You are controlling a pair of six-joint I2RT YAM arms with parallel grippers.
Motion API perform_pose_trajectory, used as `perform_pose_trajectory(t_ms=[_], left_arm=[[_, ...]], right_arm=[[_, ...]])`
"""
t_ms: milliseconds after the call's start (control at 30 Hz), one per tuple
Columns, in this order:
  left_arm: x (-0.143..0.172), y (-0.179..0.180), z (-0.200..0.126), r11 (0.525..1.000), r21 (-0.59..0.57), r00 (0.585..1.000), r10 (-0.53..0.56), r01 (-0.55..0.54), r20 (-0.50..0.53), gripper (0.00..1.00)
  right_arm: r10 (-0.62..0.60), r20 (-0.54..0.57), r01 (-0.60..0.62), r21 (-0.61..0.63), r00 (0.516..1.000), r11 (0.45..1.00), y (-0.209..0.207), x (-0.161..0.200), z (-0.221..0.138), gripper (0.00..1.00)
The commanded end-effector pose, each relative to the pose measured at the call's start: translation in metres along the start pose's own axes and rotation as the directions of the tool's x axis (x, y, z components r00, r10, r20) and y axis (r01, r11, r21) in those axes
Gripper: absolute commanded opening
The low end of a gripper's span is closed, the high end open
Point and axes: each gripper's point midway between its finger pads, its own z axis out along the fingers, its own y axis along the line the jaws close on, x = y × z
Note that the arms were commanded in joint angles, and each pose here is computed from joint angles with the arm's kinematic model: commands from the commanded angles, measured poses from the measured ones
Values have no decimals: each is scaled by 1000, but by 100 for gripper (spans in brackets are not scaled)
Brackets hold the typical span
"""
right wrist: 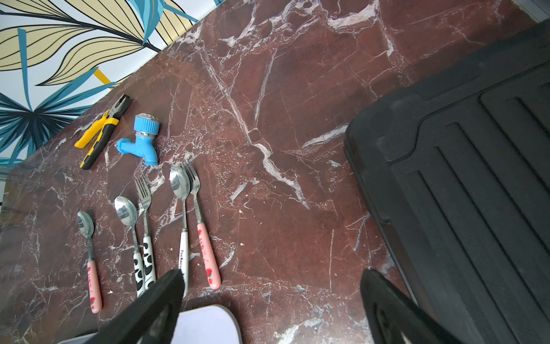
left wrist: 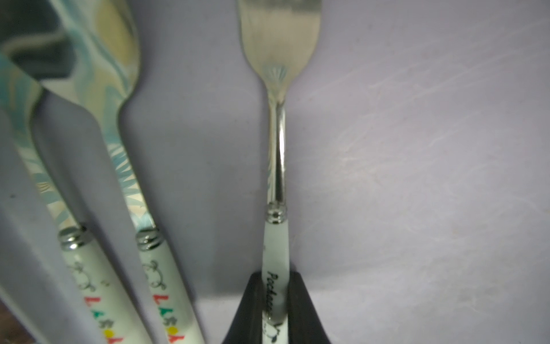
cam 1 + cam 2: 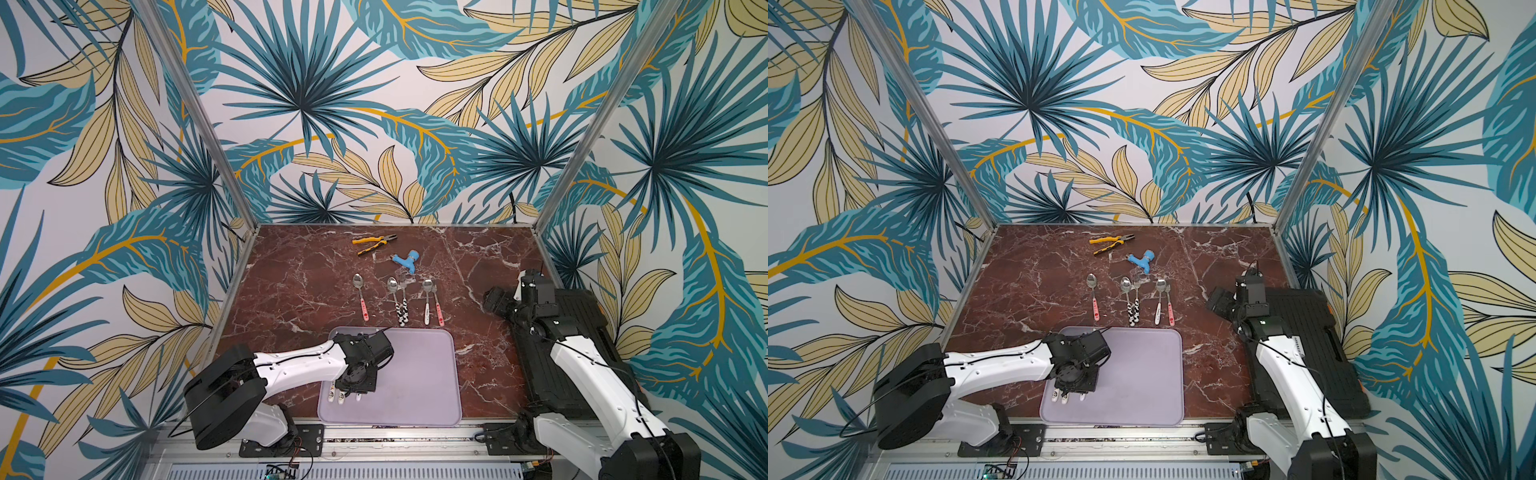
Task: Set the spoon and fork side by side
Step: Place the fork on the tray.
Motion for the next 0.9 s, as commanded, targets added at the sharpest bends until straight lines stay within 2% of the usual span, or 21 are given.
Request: perform_pose_trajectory(t_ms=[0, 233, 867], left_arm=[[13, 8, 1, 1000, -22, 999, -7, 6, -38, 0], [14, 11, 3, 999, -35, 999, -10, 8, -42, 1], [-2, 2, -13, 1000, -30, 1000, -4, 5, 18, 34]], right_arm=[[-4, -28, 5, 35, 1000, 999, -9, 10, 2, 98], [-4, -27, 5, 33, 1000, 999, -9, 10, 3, 98], [-4, -27, 5, 32, 1000, 999, -8, 10, 2, 98]])
